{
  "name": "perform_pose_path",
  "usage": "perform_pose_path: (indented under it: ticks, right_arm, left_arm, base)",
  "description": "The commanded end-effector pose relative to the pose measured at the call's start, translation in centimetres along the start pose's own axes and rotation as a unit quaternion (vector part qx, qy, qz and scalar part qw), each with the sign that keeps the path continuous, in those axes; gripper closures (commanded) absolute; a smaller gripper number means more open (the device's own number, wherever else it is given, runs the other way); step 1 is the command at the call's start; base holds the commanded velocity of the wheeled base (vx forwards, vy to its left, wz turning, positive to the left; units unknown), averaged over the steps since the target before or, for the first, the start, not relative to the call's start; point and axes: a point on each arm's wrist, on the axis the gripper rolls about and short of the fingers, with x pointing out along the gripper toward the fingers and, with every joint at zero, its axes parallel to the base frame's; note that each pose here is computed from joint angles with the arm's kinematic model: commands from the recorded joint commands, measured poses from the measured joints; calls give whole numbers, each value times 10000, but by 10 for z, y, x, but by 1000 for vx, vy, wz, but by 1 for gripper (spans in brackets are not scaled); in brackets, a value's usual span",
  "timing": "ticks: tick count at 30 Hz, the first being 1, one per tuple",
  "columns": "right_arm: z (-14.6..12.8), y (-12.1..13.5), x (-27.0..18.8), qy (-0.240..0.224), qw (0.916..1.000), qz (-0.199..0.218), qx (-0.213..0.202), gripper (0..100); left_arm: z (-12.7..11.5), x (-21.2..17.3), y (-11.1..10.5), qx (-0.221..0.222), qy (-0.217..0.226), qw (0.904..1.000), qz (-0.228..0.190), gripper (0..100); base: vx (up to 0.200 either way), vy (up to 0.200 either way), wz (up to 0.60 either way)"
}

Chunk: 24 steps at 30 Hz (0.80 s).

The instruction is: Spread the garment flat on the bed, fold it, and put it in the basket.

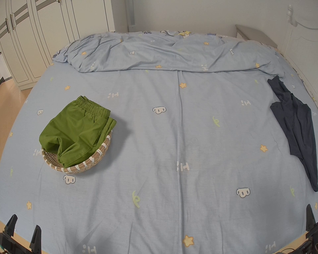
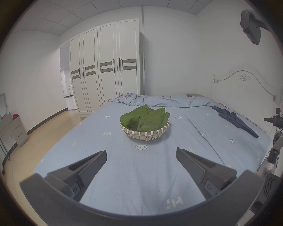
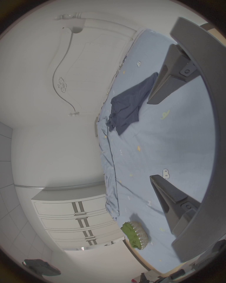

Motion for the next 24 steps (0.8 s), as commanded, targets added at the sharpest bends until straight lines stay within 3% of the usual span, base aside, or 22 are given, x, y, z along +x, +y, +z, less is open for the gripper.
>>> perform_pose_path:
  ticks: [1,4,8,15,24]
  right_arm:
    - [-1,1,0,-41,9997,209,98,0]
    - [-2,1,0,-11,9995,329,-21,0]
    - [-7,4,1,100,9936,1005,-496,0]
    - [-7,3,1,65,9965,815,-203,0]
    - [-6,3,1,21,9964,802,-261,0]
  left_arm:
    - [-5,1,0,-41,71,10000,-22,0]
    - [-5,1,0,-26,71,10000,-7,0]
    - [-5,1,0,-34,79,10000,1,0]
    - [-5,1,0,-26,79,10000,1,0]
    - [-5,1,0,-34,79,10000,1,0]
  base:
    - [0,0,0]
    - [0,0,0]
    - [0,0,0]
    - [0,0,0]
    - [0,0,0]
